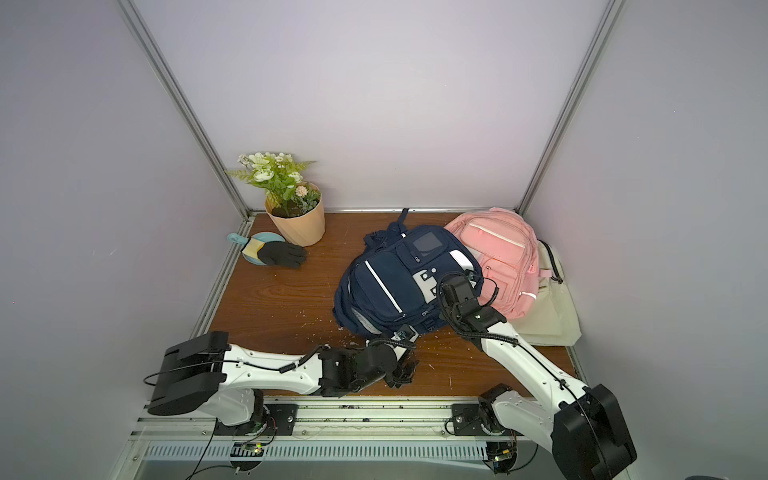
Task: Zip up the backpack
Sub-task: Adjust the backpack at the center of the board, then zip the zipper on the backpack.
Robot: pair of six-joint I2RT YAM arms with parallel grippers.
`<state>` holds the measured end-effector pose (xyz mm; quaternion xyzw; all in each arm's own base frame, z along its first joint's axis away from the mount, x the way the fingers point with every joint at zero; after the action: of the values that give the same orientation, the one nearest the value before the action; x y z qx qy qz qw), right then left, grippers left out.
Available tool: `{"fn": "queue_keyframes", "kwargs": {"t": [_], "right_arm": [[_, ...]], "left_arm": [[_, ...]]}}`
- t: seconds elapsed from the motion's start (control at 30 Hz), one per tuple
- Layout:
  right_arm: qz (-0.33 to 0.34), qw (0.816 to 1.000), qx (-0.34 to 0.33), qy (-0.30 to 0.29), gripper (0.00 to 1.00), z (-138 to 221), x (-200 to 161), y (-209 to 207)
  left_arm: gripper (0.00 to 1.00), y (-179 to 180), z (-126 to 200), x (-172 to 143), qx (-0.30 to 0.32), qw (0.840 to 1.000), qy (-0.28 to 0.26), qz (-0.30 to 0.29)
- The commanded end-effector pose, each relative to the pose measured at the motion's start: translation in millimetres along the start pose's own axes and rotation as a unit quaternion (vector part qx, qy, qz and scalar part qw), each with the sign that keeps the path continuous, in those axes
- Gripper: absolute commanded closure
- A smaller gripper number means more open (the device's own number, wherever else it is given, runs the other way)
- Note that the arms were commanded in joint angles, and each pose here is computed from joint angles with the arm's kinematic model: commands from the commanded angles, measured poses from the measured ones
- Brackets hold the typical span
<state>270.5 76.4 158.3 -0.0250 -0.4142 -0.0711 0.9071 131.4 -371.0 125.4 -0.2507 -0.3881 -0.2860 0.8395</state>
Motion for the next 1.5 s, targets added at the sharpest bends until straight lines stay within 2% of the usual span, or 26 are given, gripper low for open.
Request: {"fn": "queue_keyframes", "kwargs": {"t": [0.0, 0.13, 0.2, 0.33, 0.4, 0.5, 0.53, 0.63, 0.73, 0.83, 1.07, 1.27, 1.47], "right_arm": [[-0.03, 0.999, 0.042, -0.017, 0.61, 5, 13, 12], [-0.024, 0.997, 0.068, 0.001, 0.8, 8, 6, 17], [-0.02, 0.996, 0.089, 0.008, 0.86, 11, 0, 21], [-0.006, 0.989, 0.15, 0.019, 0.88, 20, -12, 37], [0.014, 0.984, 0.179, 0.018, 0.8, 27, -15, 45], [0.051, 0.98, 0.191, -0.002, 0.6, 36, -12, 47], [0.062, 0.978, 0.197, -0.012, 0.57, 40, -9, 47], [0.098, 0.967, 0.228, -0.053, 0.49, 55, 1, 54], [0.16, 0.951, 0.251, -0.086, 0.4, 69, 2, 74], [0.245, 0.934, 0.231, -0.118, 0.39, 79, -7, 97], [0.316, 0.912, 0.212, -0.156, 0.39, 74, -20, 111], [0.367, 0.901, 0.169, -0.159, 0.39, 61, -33, 114], [0.423, 0.88, 0.142, -0.164, 0.38, 51, -48, 125]], "left_arm": [[0.24, 27, -17, 9, 0.033, 0.999, -0.012, 0.028], [0.4, 76, -24, 12, 0.117, 0.99, -0.023, 0.07], [0.42, 97, -20, 16, 0.143, 0.986, -0.034, 0.08], [0.49, 137, -7, 24, 0.188, 0.977, -0.046, 0.095], [0.52, 151, 2, 28, 0.197, 0.974, -0.056, 0.1], [0.51, 165, 14, 30, 0.207, 0.97, -0.064, 0.109], [0.5, 168, 17, 30, 0.204, 0.97, -0.064, 0.114], [0.42, 174, 31, 32, 0.177, 0.971, -0.078, 0.142], [0.29, 173, 45, 36, 0.158, 0.97, -0.095, 0.159], [0.22, 172, 53, 33, 0.147, 0.968, -0.099, 0.175], [0.18, 170, 68, 13, 0.109, 0.968, -0.105, 0.199], [0.16, 178, 73, -3, 0.113, 0.966, -0.101, 0.209], [0.15, 186, 78, -4, 0.12, 0.964, -0.107, 0.212]]}}
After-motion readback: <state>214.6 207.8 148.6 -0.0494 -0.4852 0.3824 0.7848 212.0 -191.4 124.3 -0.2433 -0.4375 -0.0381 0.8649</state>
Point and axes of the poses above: each gripper's point midway between its finger pads, its own z axis back along the fingers, its own y axis along the line the jaws close on, x = y × z, the point moved 4 cm from there along z, back along the fingers, and after that the axes turned 11 degrees about z, right-handed, at the moved point
